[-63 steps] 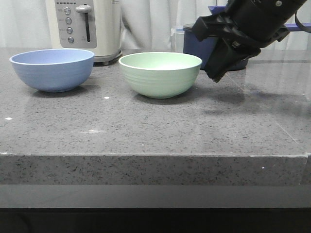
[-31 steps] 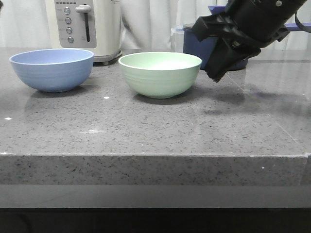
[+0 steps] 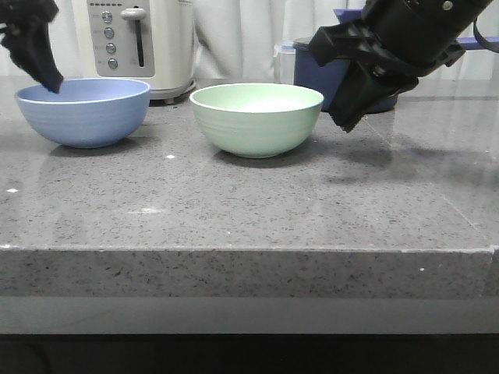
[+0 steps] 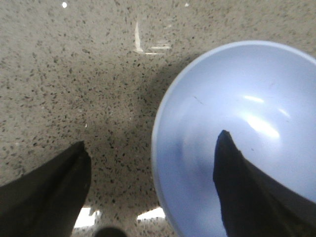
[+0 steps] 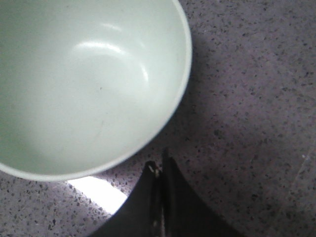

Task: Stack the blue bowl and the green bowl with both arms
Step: 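Lower the left gripper onto the light blue bowl rim and grasp, then lift the light blue bowl with the left gripper over the green bowl, then lower the blue bowl into the green bowl and open the left gripper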

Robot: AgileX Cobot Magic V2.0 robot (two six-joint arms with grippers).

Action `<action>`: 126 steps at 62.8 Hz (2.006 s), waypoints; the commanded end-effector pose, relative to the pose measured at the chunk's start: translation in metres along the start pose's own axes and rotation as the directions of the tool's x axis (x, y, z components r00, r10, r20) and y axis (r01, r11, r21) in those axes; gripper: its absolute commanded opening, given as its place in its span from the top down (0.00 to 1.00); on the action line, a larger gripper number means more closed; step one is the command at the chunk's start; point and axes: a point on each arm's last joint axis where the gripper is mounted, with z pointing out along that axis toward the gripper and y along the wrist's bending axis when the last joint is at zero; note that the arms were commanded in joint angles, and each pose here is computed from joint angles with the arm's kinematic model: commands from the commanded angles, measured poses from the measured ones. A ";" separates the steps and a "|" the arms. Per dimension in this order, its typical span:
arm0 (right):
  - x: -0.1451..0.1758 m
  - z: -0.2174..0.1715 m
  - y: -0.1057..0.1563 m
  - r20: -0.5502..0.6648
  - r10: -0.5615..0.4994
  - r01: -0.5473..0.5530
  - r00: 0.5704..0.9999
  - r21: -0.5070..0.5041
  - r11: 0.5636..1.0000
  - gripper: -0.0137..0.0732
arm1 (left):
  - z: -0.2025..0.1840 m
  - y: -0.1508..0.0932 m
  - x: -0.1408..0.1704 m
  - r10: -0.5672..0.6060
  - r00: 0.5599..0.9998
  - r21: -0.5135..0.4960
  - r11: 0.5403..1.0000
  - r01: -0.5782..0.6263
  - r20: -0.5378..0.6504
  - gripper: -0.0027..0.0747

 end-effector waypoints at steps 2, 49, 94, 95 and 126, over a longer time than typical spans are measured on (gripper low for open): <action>-0.015 -0.016 0.002 0.105 -0.004 0.003 0.994 0.010 1.000 0.92 | -0.013 -0.003 -0.015 -0.020 0.994 0.018 1.000 0.018 0.110 0.30; -0.015 -0.016 0.002 0.105 -0.004 0.003 0.994 0.010 1.000 0.92 | -0.022 -0.012 -0.020 -0.007 0.994 0.039 0.999 0.003 0.105 0.99; -0.015 -0.016 0.002 0.105 -0.004 0.003 0.994 0.010 1.000 0.92 | -0.057 -0.169 -0.047 0.290 0.924 0.254 0.901 -0.351 0.249 0.99; -0.015 -0.016 0.002 0.105 -0.004 0.003 0.994 0.010 1.000 0.92 | -0.056 -0.171 -0.046 0.294 0.924 0.257 0.899 -0.354 0.246 0.99; -0.015 -0.016 0.002 0.105 -0.004 0.003 0.994 0.010 1.000 0.92 | -0.034 -0.173 -0.043 0.326 0.925 0.237 0.899 -0.368 0.198 0.99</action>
